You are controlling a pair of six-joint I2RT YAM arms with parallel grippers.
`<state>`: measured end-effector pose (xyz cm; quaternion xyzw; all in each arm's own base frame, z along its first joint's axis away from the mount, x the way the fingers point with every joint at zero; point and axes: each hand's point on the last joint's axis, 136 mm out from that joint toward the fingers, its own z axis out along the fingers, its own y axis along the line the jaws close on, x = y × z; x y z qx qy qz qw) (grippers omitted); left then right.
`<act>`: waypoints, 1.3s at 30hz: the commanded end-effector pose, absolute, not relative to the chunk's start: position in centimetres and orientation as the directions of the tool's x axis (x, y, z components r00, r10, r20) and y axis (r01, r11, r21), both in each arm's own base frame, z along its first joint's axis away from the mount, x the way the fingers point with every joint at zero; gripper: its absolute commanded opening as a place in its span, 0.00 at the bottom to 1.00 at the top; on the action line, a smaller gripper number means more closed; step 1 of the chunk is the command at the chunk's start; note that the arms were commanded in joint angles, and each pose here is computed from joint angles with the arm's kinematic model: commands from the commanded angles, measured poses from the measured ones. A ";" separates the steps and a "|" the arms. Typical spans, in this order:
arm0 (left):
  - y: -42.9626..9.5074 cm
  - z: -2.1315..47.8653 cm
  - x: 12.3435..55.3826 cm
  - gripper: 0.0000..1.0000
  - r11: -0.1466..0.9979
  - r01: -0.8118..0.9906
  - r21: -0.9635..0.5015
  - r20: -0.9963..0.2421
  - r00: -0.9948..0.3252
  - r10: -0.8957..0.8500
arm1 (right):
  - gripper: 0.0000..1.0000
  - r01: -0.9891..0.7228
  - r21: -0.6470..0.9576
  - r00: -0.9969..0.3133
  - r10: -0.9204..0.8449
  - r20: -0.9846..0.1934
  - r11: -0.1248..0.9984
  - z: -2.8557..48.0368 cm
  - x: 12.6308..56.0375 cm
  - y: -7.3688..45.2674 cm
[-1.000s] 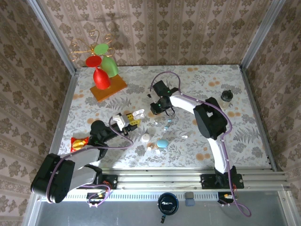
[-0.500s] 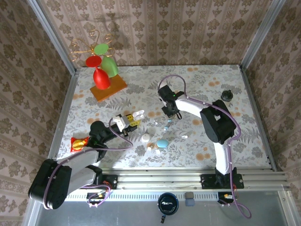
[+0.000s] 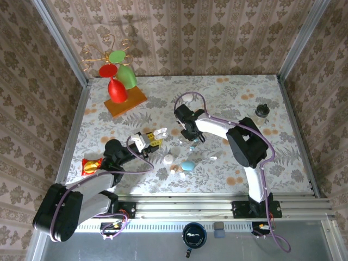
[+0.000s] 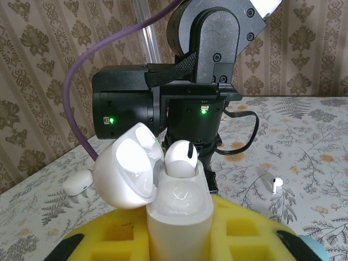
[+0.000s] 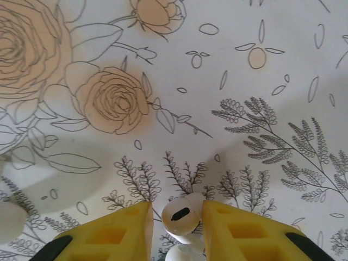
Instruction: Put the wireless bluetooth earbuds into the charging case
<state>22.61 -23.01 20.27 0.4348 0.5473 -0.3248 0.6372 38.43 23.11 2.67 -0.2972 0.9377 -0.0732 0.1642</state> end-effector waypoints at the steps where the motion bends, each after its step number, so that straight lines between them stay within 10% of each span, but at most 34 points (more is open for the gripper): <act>1: -23.1 20.4 22.4 0.00 0.403 0.886 0.231 -0.972 0.224 0.066 | 0.32 -0.513 -0.188 -0.786 -0.546 -0.291 0.838 4.2 38.2 23.5; 10: -23.1 20.2 22.4 0.00 0.402 0.886 0.231 -0.972 0.223 0.069 | 0.53 -0.555 0.085 -0.796 -0.499 -0.342 0.827 4.7 38.3 25.7; 39: -23.4 20.2 22.8 0.00 0.396 0.890 0.224 -0.975 0.210 0.078 | 0.47 -0.435 0.422 -0.900 -0.381 -0.210 0.795 1.6 36.8 22.9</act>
